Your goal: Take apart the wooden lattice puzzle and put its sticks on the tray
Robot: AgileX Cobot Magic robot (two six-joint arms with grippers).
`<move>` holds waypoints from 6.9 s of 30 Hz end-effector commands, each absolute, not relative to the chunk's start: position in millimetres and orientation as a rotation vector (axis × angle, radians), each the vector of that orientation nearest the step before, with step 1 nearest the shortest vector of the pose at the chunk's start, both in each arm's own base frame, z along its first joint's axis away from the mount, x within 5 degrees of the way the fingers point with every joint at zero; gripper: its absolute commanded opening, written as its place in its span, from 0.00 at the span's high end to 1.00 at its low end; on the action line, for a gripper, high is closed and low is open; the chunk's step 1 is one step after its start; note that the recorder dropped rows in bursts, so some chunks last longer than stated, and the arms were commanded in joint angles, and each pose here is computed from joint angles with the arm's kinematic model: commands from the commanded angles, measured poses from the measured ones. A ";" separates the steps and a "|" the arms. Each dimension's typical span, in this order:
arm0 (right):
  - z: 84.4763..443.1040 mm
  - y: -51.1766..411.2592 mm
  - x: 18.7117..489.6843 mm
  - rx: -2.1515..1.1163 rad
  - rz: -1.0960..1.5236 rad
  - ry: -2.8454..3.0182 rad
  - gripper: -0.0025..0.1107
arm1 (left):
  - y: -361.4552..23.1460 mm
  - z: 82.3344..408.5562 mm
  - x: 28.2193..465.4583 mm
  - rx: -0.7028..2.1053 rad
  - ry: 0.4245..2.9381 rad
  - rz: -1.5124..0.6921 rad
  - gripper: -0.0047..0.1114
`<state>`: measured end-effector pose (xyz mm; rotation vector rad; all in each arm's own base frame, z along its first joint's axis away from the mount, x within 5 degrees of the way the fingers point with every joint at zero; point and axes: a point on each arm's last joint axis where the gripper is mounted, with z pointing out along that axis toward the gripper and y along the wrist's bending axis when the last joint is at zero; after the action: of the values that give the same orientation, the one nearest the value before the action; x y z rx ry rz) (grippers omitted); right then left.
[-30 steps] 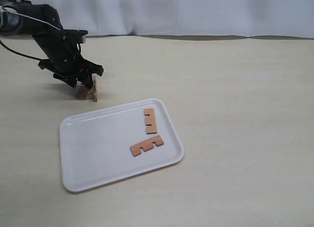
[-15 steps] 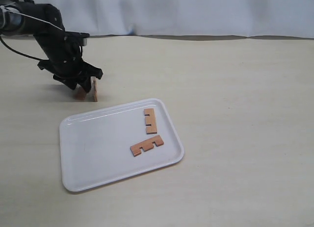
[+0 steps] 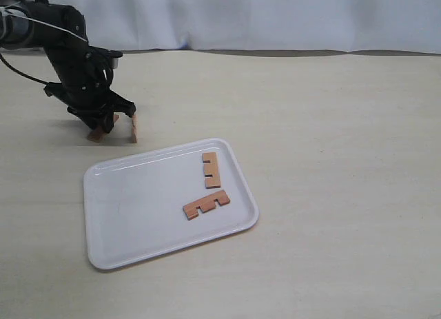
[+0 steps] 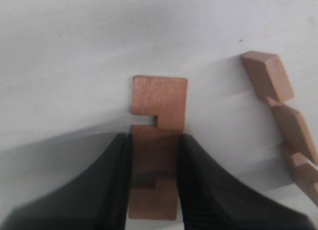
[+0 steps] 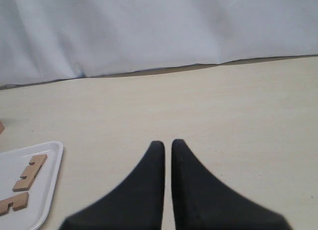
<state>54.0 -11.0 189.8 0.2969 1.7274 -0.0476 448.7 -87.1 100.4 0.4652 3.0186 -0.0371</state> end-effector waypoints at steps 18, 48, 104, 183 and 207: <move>189.6 -11.0 54.0 0.296 -0.049 1.719 0.94 | -82.0 157.1 438.9 0.493 2.968 0.010 0.96; 189.6 -11.0 54.0 0.296 -0.049 1.719 0.94 | -83.7 90.1 448.8 0.608 2.988 0.002 0.96; 189.6 -11.0 54.0 0.296 -0.049 1.719 0.94 | -245.3 121.2 362.8 1.831 2.440 -0.342 0.76; 189.6 -11.0 54.0 0.296 -0.049 1.719 0.94 | -131.6 105.2 451.2 0.522 2.884 -0.180 0.43; 189.6 -11.0 54.0 0.296 -0.049 1.719 0.94 | -167.2 142.5 422.9 1.005 2.802 -0.508 0.96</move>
<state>54.0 -11.0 189.8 0.2969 1.7274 -0.0476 430.6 -149.0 136.7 0.8960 2.8536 -0.4043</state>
